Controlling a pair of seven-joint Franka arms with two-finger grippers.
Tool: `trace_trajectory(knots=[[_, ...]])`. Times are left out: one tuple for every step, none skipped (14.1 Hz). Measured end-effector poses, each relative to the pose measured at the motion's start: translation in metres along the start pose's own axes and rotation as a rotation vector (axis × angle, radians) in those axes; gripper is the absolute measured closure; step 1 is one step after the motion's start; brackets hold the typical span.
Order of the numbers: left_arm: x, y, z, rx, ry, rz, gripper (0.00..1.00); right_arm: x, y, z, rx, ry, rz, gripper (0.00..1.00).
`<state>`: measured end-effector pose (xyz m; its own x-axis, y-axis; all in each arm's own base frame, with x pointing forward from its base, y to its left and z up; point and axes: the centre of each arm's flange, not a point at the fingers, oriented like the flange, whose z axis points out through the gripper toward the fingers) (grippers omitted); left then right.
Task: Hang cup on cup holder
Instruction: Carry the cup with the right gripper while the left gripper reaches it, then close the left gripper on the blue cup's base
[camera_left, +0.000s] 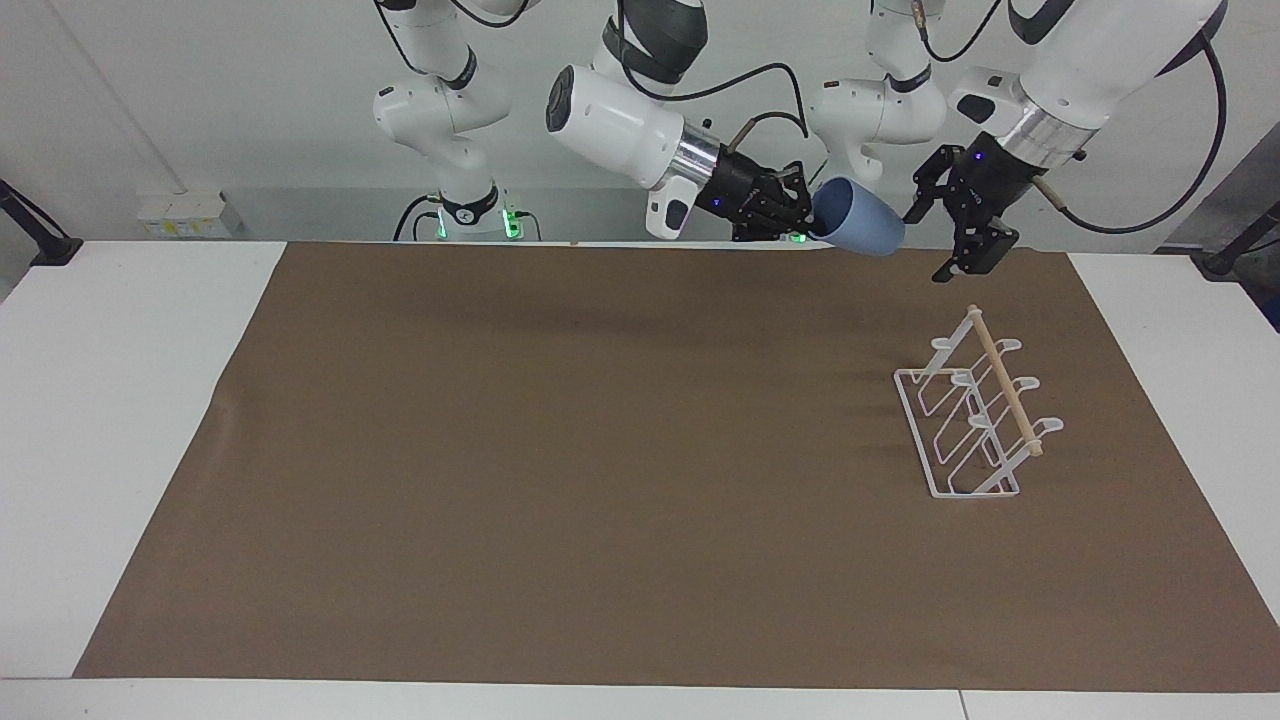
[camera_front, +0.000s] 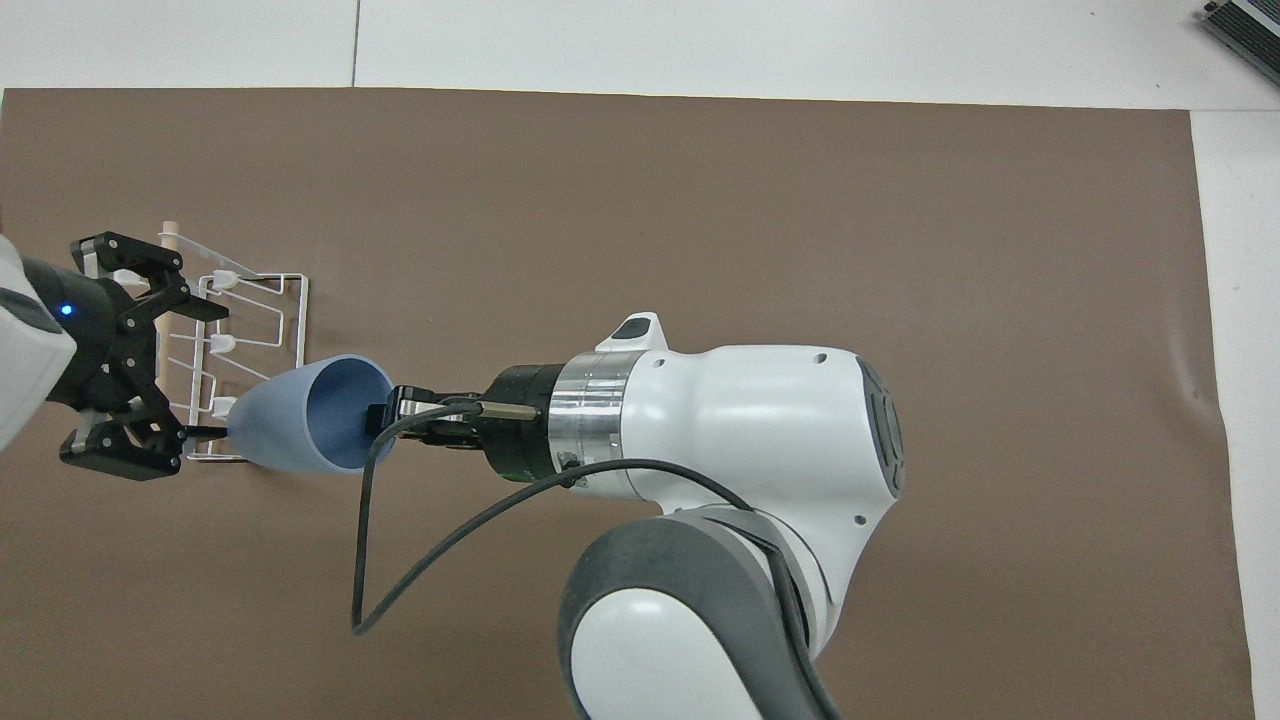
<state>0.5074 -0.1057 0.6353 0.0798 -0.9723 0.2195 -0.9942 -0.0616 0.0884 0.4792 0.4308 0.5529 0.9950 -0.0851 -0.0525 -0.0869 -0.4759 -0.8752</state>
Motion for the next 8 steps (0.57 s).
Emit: trace_trajectory(knots=[[0.001,0.004,0.002,-0.011,0.008,0.017,0.00,-0.002,0.000,0.001,0.000,-0.003,-0.003,0.95],[0.003,0.008,0.003,-0.020,0.017,0.027,0.00,-0.003,-0.001,0.003,0.000,-0.002,-0.005,0.95],[0.006,0.012,0.004,-0.026,0.024,0.032,0.00,-0.004,-0.002,0.003,0.001,0.003,-0.006,0.95],[0.007,0.016,0.007,-0.035,0.030,0.035,0.00,-0.005,-0.003,0.005,0.003,0.009,-0.009,0.95],[0.006,0.020,0.012,-0.046,0.033,0.034,0.00,-0.008,-0.005,0.007,0.006,0.017,-0.014,0.95],[0.003,0.024,0.017,-0.060,0.036,0.028,0.00,-0.012,-0.007,0.011,0.008,0.027,-0.018,0.95],[0.001,0.029,0.023,-0.073,0.040,0.024,0.00,-0.016,-0.010,0.015,0.010,0.027,-0.023,0.95],[-0.001,0.032,0.030,-0.088,0.042,0.021,0.00,-0.022,-0.013,0.019,0.013,0.021,-0.029,0.95]])
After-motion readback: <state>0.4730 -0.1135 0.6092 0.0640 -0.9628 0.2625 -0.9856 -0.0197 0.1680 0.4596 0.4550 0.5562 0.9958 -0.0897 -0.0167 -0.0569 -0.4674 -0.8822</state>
